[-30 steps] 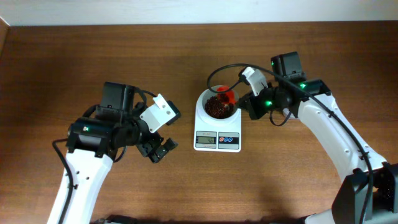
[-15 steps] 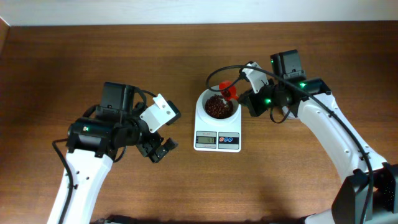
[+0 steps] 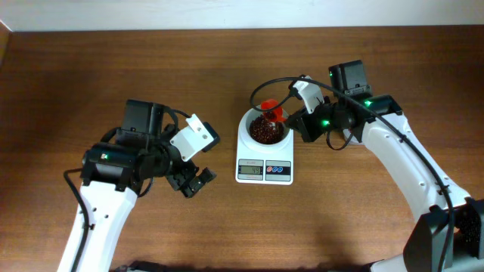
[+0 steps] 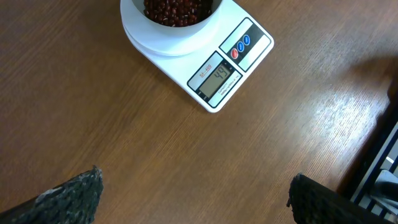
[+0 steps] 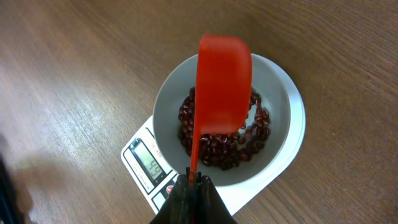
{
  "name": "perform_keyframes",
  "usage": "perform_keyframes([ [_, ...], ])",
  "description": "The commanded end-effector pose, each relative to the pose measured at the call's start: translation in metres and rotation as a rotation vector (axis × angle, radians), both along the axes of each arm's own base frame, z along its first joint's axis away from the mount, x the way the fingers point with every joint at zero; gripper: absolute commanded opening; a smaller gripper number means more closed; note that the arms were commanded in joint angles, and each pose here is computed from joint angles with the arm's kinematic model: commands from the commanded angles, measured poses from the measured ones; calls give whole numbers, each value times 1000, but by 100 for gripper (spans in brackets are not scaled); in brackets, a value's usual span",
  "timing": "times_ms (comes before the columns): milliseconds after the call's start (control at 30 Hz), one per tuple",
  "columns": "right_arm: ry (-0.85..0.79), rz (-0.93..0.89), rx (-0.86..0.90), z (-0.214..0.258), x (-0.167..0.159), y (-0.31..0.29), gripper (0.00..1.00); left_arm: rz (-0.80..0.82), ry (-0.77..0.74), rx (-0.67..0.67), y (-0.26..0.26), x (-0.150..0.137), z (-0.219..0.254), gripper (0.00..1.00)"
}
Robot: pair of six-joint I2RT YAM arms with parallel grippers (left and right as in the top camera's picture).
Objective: Scoop and weigh 50g on scale
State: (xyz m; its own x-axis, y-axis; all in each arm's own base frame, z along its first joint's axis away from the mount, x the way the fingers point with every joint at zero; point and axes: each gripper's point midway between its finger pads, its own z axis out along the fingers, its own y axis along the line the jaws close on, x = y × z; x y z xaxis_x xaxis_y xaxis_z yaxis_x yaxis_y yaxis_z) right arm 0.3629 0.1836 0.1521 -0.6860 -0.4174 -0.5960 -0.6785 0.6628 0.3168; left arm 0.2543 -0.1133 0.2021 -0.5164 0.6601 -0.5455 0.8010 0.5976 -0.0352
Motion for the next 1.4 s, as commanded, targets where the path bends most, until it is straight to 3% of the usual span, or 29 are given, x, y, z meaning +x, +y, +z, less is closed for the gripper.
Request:
perform_keyframes([
  [0, -35, 23, 26, 16, -1, 7, 4, -14, 2, -4, 0, -1, -2, 99],
  [167, -36, 22, 24, 16, 0, 7, 4, -13, 2, -4, 0, -1, -2, 99],
  [233, -42, -38, -88, 3, 6, -10, 4, -14, 2, -4, 0, -1, -2, 99],
  [333, -12, 36, 49, 16, -5, 9, 4, -14, 2, -4, 0, -1, -2, 99],
  [533, -22, -33, -75, 3, 3, -10, 4, -14, 2, -4, 0, -1, -2, 99],
  [1000, -16, -8, -23, 8, 0, -3, 4, -14, 2, -4, 0, -1, -2, 99],
  [1067, -3, 32, 48, 15, -6, 8, 4, -14, 2, -4, 0, -1, -2, 99],
  [1167, -31, -56, -130, -2, 5, -17, 4, -14, 2, -4, 0, -1, -2, 99],
  [1367, -24, -8, -37, 7, 0, -2, 4, -14, 2, -4, 0, -1, -2, 99],
])
